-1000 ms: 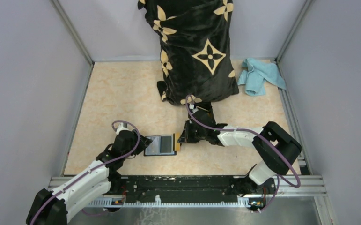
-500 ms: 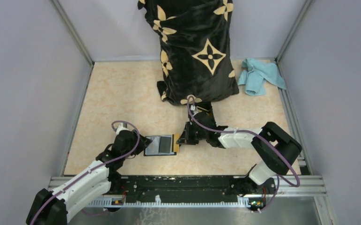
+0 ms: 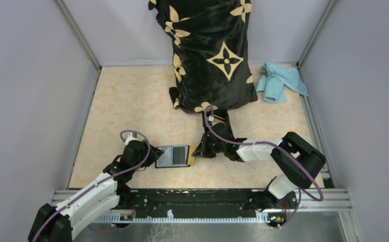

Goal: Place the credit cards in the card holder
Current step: Turn over the card slot in the card holder.

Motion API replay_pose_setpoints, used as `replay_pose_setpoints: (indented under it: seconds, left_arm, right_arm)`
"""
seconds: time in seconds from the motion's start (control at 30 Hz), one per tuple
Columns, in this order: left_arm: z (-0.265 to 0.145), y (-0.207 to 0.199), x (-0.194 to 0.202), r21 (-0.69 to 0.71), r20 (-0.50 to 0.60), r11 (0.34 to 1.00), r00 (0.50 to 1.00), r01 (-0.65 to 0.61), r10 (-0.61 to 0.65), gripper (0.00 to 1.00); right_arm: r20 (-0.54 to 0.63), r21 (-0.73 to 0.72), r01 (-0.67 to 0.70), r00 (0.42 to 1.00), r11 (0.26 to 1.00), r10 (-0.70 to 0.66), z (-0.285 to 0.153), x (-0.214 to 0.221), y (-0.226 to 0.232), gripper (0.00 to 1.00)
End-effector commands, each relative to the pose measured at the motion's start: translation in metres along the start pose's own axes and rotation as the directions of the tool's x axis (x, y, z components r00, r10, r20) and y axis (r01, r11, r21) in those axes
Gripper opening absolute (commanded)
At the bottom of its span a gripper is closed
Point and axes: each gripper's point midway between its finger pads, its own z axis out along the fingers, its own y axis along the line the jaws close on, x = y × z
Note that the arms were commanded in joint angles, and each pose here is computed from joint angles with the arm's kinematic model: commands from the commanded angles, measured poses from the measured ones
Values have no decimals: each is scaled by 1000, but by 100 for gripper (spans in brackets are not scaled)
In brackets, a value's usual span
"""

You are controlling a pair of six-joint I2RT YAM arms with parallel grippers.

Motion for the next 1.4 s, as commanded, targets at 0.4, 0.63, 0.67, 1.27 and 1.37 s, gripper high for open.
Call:
replay_pose_setpoints:
  seconds: [0.4, 0.63, 0.67, 1.27, 1.37]
  left_arm:
    - [-1, 14, 8, -56, -28, 998, 999, -18, 16, 44]
    - [-1, 14, 9, -59, -30, 998, 999, -20, 18, 44]
    - [-1, 14, 9, -59, -31, 998, 999, -20, 18, 44]
    - [-3, 17, 9, -67, -27, 998, 1000, -14, 13, 44]
    - [-2, 18, 10, -70, -30, 997, 999, -14, 12, 44]
  right_arm:
    - [89, -258, 77, 994, 963, -56, -7, -19, 75, 0]
    - [72, -227, 119, 992, 967, -105, 3, -14, 81, 0]
    - [67, -223, 122, 992, 967, -110, 5, -13, 82, 0]
    - [30, -246, 137, 991, 959, -134, 24, -3, 92, 0]
    - [31, -245, 151, 989, 958, -148, 25, -3, 97, 0]
